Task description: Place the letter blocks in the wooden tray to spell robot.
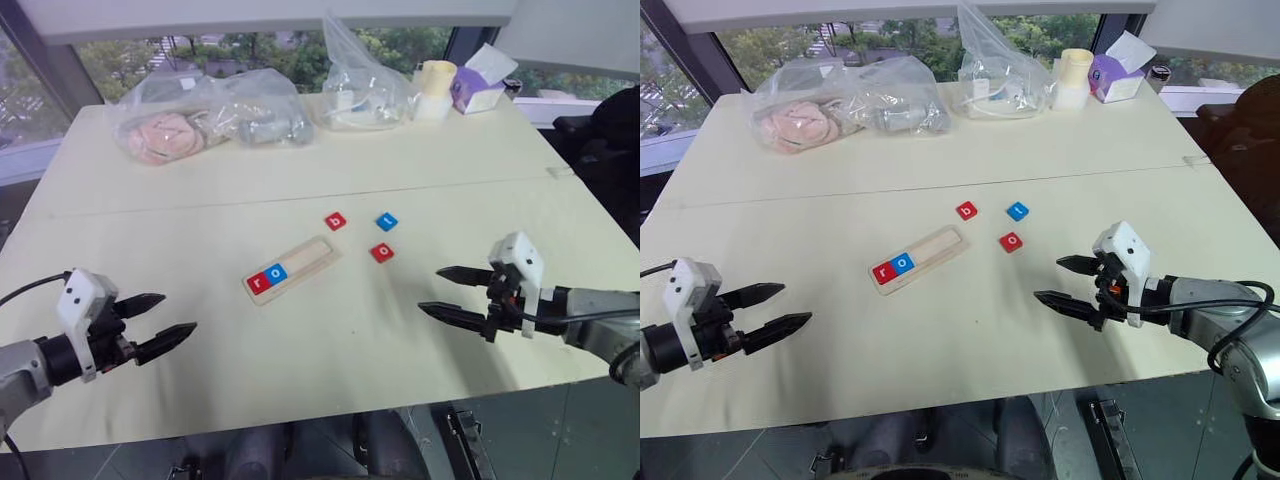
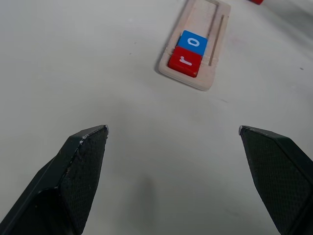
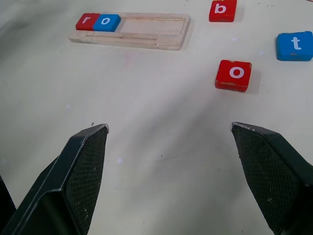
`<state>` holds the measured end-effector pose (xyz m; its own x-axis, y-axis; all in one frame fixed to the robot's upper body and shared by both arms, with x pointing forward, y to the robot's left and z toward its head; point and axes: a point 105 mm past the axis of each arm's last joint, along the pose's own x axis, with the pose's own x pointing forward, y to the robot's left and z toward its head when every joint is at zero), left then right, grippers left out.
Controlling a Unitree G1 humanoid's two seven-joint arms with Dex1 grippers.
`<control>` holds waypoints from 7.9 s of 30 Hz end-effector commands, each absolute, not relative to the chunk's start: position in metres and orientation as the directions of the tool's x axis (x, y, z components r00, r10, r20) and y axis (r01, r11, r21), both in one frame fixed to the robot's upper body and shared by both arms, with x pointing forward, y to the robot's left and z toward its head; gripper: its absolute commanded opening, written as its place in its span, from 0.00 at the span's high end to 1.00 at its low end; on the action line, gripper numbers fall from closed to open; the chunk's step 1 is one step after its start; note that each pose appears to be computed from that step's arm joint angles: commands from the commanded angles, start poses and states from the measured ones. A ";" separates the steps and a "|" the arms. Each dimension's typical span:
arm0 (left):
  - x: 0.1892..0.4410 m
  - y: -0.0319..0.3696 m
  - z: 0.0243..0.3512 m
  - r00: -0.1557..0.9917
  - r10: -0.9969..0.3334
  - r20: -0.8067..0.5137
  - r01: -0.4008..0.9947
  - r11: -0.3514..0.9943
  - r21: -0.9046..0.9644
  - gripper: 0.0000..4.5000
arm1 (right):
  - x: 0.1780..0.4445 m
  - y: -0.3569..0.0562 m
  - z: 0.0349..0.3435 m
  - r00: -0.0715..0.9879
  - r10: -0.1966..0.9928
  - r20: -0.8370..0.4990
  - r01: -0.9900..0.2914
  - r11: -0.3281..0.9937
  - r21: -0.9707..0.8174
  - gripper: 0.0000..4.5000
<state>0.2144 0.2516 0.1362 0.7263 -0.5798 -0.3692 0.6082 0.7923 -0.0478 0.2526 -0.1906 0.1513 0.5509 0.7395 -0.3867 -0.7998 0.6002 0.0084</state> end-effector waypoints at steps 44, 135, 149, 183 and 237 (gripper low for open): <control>0.260 0.201 0.137 0.652 -0.664 -0.366 0.750 0.637 0.180 0.00 | 0.246 -0.155 0.161 0.466 0.805 -0.367 -0.870 0.492 -0.027 0.09; 0.305 0.190 0.161 0.449 -0.835 -0.317 0.892 0.438 0.111 0.01 | 0.338 -0.135 0.178 0.785 0.597 -0.165 -0.611 0.791 -0.043 0.07; 0.258 0.196 0.192 0.614 -0.755 -0.228 0.781 0.623 0.039 0.01 | 0.413 -0.055 0.141 0.752 0.596 -0.281 -0.639 0.764 -0.090 0.07; 0.249 0.190 0.187 0.621 -0.744 -0.246 0.771 0.636 0.023 0.00 | 0.419 -0.026 0.149 0.786 0.598 -0.159 -0.616 0.780 -0.112 0.35; 0.230 0.125 0.180 0.324 -0.888 -0.327 0.945 0.322 0.065 0.00 | 0.337 -0.150 0.157 0.963 0.166 -0.212 -0.185 0.980 -0.073 0.74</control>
